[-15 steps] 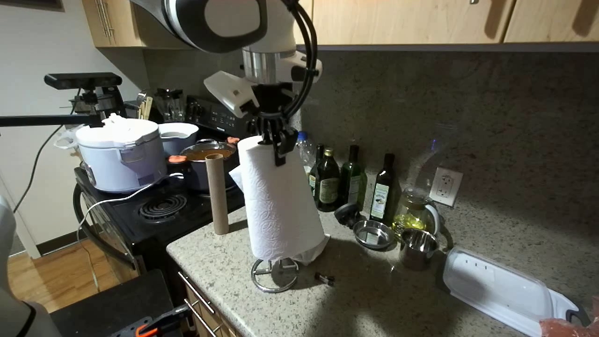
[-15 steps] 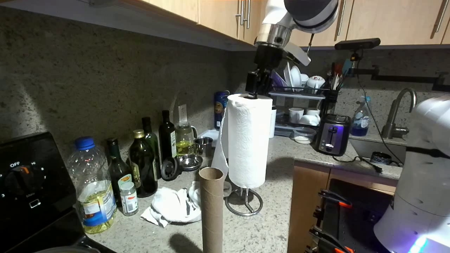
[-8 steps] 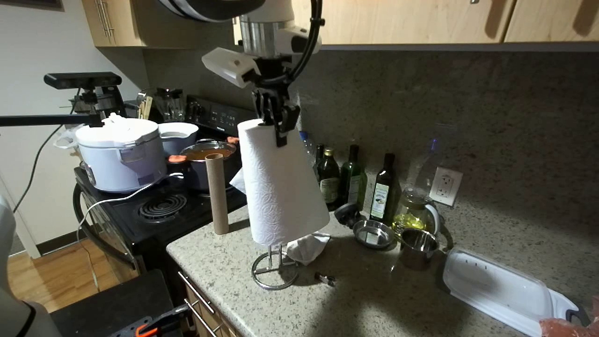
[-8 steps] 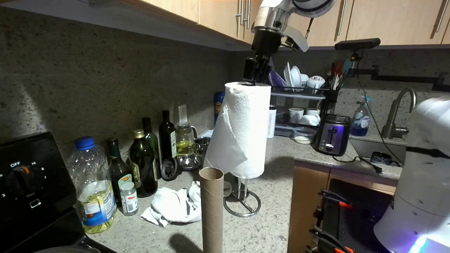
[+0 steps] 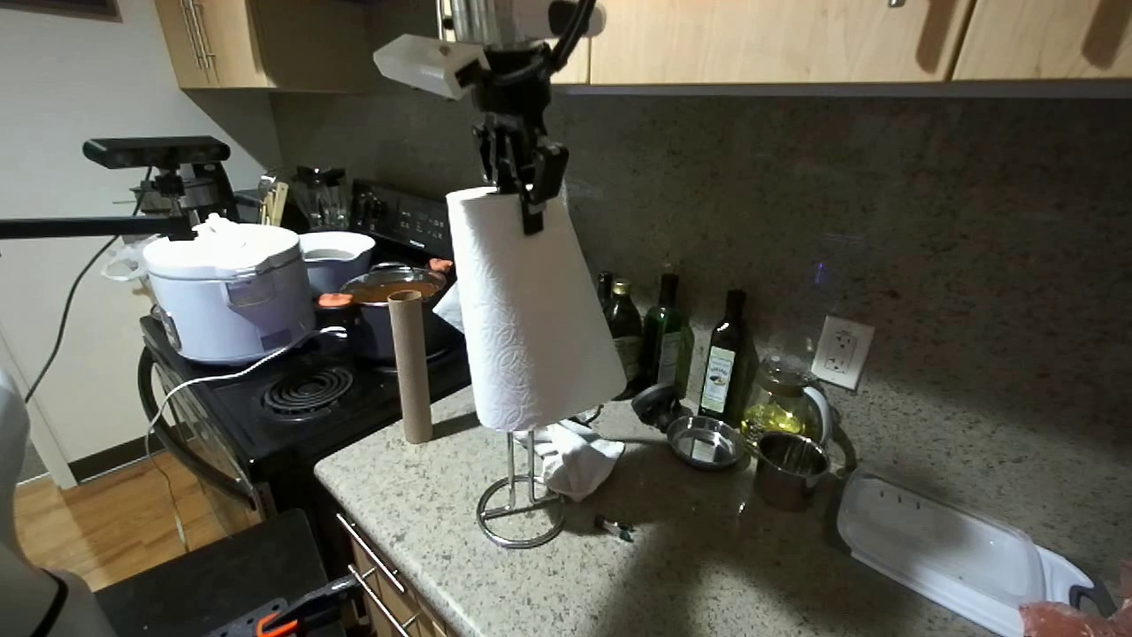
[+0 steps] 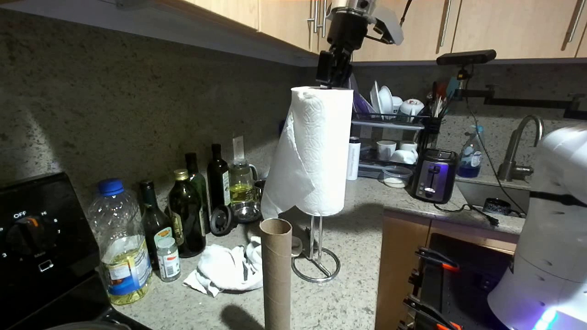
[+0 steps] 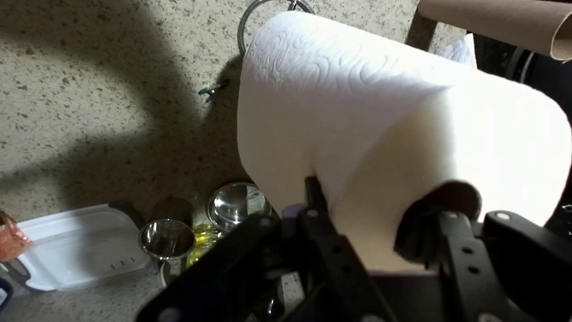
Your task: Replace the paper towel roll with the core on the stand
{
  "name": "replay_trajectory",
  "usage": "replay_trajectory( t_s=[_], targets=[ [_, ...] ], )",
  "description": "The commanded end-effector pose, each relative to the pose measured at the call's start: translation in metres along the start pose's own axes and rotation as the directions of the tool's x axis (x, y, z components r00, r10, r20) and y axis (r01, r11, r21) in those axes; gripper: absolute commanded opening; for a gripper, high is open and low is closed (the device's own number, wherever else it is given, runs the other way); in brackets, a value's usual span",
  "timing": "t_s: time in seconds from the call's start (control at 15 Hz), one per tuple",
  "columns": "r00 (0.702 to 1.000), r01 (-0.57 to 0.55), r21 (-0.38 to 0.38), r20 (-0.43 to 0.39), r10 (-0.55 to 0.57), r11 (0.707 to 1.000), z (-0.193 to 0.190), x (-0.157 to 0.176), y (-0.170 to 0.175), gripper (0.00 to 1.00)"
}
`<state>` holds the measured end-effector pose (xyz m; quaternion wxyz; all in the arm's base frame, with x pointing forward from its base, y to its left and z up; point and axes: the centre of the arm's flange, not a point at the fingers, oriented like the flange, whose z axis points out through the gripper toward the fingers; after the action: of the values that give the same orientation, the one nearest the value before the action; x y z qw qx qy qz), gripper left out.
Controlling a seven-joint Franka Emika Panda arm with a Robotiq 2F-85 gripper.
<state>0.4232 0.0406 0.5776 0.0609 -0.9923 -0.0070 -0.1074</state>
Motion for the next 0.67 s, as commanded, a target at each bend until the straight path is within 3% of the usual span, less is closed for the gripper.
replay_trajectory(
  t_s=[0.0,0.6],
  targets=[
    [1.0,0.009,-0.025,-0.026,-0.009,1.0,-0.033,0.005,-0.013,0.09],
    [0.994,0.046,-0.037,-0.102,-0.05,0.998,-0.083,0.006,-0.029,0.09]
  ],
)
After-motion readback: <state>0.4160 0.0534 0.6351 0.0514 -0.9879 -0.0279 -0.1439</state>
